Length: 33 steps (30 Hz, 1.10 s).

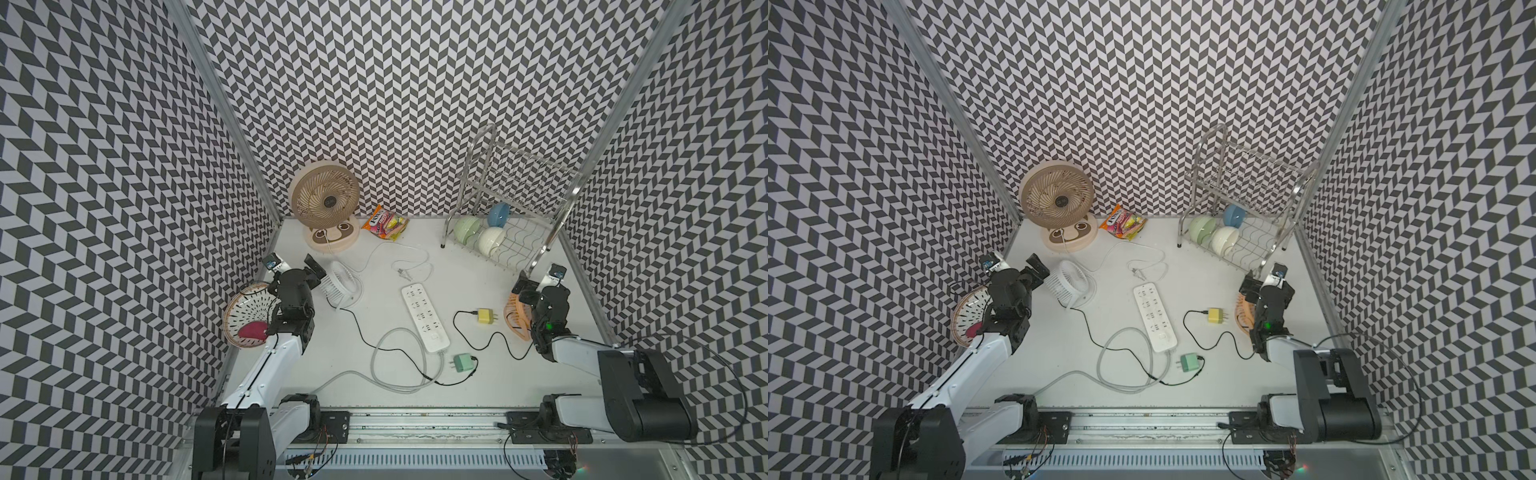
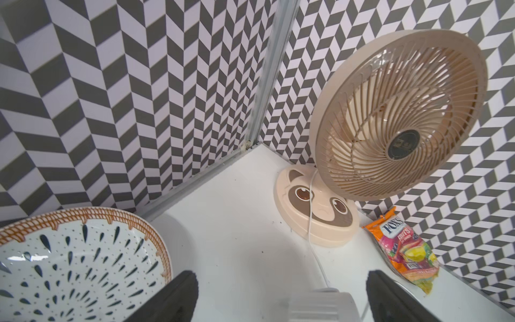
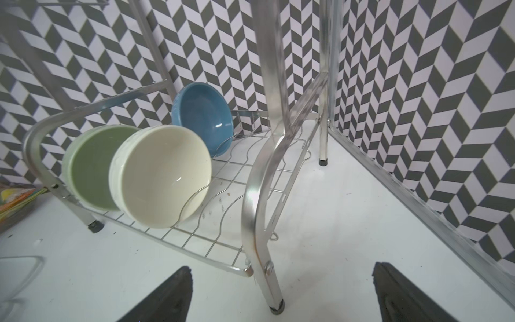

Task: Unplug the desk fan from the power strip
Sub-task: Reset both arms

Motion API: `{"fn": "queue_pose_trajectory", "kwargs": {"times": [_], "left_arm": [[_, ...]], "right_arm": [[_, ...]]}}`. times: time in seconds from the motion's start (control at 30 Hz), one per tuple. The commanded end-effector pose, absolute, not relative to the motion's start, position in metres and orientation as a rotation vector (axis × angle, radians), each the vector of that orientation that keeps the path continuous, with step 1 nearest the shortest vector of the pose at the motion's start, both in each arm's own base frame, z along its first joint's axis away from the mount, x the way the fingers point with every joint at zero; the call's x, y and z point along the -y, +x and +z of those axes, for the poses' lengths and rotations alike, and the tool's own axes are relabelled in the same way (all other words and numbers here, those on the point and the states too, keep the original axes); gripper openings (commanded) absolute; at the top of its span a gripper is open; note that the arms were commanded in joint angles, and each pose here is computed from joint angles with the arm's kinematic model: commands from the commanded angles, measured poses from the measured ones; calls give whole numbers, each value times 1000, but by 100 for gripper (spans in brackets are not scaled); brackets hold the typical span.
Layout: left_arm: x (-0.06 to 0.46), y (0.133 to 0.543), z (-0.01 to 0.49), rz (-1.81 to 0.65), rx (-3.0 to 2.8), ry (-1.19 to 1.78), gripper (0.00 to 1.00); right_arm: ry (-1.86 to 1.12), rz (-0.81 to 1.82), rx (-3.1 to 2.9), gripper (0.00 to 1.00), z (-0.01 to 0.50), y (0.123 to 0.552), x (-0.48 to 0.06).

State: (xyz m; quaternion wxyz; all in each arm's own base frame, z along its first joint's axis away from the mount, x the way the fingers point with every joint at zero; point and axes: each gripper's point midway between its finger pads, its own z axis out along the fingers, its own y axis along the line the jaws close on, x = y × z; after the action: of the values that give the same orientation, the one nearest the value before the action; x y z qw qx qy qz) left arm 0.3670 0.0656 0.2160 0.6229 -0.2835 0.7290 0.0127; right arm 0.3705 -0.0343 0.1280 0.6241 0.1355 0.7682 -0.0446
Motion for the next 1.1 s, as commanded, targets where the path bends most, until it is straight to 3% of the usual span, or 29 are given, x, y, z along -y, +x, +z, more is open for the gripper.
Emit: {"fn": "queue_pose_trajectory", "kwargs": {"times": [0.0,0.27,0.43,0.7,0.87,1.07], "left_arm": [[-69,377,218,86,-1640,-554,100],[-65,391,192,202,-1589,-406,100],[-38,394,213,154,-1456,-231,100],[-13,405,184,107,-1471,-185,100],[-9,392,210,142,-1475,-199,100],[-25,358,192,196,-1543,-259,100]], "right_arm": [[162,-42,-1578,100,164,378,14],[208,-63,-1518,100,157,364,21],[213,-65,-1557,100,154,370,22],[214,-69,-1587,100,149,371,22],[210,-70,-1607,100,144,371,21],[210,-71,-1604,100,145,371,21]]}}
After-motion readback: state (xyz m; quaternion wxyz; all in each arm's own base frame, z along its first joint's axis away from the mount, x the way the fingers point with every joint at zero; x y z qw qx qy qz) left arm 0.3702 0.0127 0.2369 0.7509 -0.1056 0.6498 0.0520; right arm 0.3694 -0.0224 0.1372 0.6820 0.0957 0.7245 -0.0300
